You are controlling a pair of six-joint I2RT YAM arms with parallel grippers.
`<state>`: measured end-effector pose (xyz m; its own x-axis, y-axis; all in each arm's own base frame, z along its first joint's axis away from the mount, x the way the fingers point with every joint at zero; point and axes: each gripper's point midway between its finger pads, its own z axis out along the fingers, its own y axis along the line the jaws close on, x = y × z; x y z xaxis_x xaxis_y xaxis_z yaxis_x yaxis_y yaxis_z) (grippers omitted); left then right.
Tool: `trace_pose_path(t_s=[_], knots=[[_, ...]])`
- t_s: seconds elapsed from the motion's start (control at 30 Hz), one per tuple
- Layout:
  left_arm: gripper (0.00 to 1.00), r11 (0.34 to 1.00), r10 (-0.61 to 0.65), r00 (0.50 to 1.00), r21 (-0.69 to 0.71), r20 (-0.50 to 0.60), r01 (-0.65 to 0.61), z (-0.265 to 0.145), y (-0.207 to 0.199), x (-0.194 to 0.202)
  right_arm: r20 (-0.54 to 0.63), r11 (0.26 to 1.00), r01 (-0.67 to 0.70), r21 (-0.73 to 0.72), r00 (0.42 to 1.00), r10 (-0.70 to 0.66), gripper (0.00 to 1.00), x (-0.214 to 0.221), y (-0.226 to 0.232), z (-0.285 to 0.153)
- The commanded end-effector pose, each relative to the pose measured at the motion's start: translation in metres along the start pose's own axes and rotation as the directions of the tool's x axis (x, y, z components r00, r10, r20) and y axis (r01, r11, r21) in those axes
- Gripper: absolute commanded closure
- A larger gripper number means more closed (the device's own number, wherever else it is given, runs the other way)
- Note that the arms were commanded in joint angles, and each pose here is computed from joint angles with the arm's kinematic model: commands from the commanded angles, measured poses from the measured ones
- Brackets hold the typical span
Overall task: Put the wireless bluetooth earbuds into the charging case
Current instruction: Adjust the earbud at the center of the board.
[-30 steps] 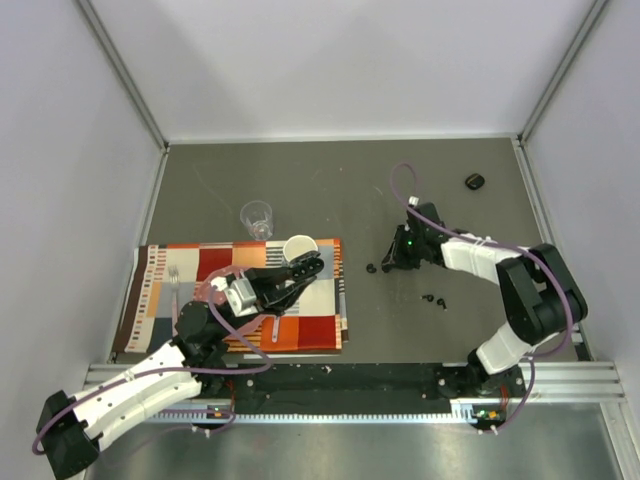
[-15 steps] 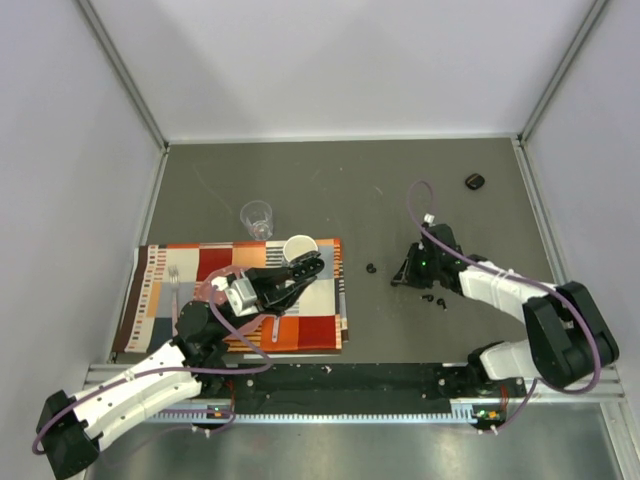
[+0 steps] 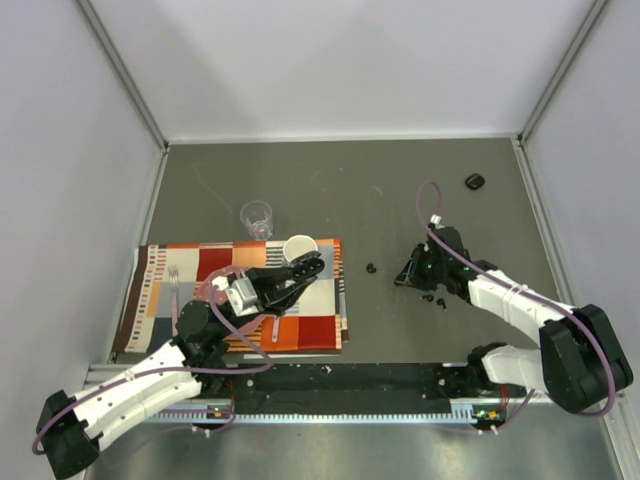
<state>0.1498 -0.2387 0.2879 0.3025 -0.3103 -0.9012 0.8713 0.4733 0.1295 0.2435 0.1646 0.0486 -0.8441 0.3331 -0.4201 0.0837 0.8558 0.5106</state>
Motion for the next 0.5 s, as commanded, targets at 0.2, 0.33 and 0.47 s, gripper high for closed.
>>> trace_pose_path(t_s=[0.2, 0.33, 0.47], knots=[[1.00, 1.000, 0.011, 0.999, -0.014, 0.039, -0.011, -0.002, 0.002, -0.011, 0.052, 0.993, 0.115, 0.004, 0.992, -0.115, 0.68, -0.017, 0.008, -0.015], [1.00, 1.000, 0.007, 0.999, -0.015, 0.038, -0.006, -0.001, 0.003, -0.010, 0.052, 0.991, 0.092, 0.101, 0.994, -0.097, 0.68, -0.020, -0.006, -0.022], [1.00, 1.000, 0.002, 0.999, -0.009, 0.038, -0.002, 0.000, 0.002, -0.009, 0.043, 0.989, 0.108, 0.100, 0.993, -0.113, 0.68, -0.017, -0.008, -0.022]])
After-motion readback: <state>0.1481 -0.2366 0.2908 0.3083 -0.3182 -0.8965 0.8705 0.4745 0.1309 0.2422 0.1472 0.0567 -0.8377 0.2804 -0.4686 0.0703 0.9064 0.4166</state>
